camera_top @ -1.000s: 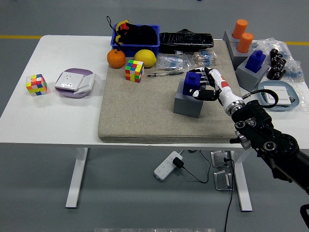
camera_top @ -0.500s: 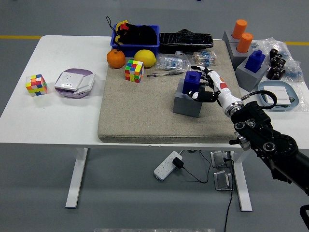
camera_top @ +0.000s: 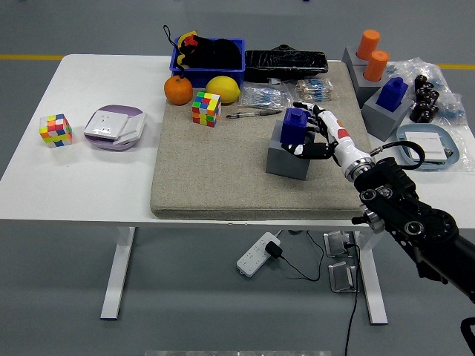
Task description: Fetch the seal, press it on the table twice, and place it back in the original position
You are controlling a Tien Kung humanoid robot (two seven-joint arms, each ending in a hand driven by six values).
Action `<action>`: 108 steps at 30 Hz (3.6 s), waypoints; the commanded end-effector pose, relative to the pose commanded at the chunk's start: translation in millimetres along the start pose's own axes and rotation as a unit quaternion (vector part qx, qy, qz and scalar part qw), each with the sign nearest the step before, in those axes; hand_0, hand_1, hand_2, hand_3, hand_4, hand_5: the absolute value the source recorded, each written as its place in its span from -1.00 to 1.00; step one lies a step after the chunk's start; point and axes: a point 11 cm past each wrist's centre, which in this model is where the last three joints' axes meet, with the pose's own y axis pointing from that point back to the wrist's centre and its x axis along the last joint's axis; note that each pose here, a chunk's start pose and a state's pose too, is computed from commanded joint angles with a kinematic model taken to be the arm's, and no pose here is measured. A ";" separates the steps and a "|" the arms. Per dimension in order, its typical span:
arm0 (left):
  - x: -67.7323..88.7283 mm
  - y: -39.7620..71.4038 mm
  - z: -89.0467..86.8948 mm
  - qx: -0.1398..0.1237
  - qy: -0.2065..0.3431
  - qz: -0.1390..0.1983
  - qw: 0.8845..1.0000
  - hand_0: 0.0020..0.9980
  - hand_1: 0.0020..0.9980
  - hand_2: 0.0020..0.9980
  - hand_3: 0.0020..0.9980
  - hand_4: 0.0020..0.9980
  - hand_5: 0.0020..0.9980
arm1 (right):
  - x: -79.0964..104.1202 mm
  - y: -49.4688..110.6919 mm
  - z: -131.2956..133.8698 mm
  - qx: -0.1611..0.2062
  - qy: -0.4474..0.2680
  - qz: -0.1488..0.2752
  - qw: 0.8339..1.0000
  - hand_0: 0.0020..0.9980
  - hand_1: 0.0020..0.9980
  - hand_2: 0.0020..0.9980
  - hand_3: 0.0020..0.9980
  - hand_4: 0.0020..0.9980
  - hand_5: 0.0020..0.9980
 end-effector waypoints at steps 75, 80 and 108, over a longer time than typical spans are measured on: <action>-5.4 -1.7 -9.8 0.006 0.020 -0.004 1.000 0.66 0.59 0.52 0.63 0.49 -0.36 | 161.8 57.5 -0.5 -0.010 0.008 0.134 0.991 0.91 0.85 0.82 0.89 1.00 -0.19; -3.6 -1.3 -8.6 0.004 0.021 -0.002 1.000 0.66 0.59 0.52 0.63 0.49 -0.36 | 171.9 62.6 1.4 -0.016 0.012 0.144 0.989 0.91 0.86 0.82 0.87 1.00 -0.10; -1.1 -0.6 -4.1 -0.001 0.025 0.001 1.000 0.66 0.59 0.52 0.63 0.49 -0.35 | 190.1 75.1 4.3 -0.028 0.006 0.163 0.986 0.90 0.81 0.78 0.80 1.00 -0.05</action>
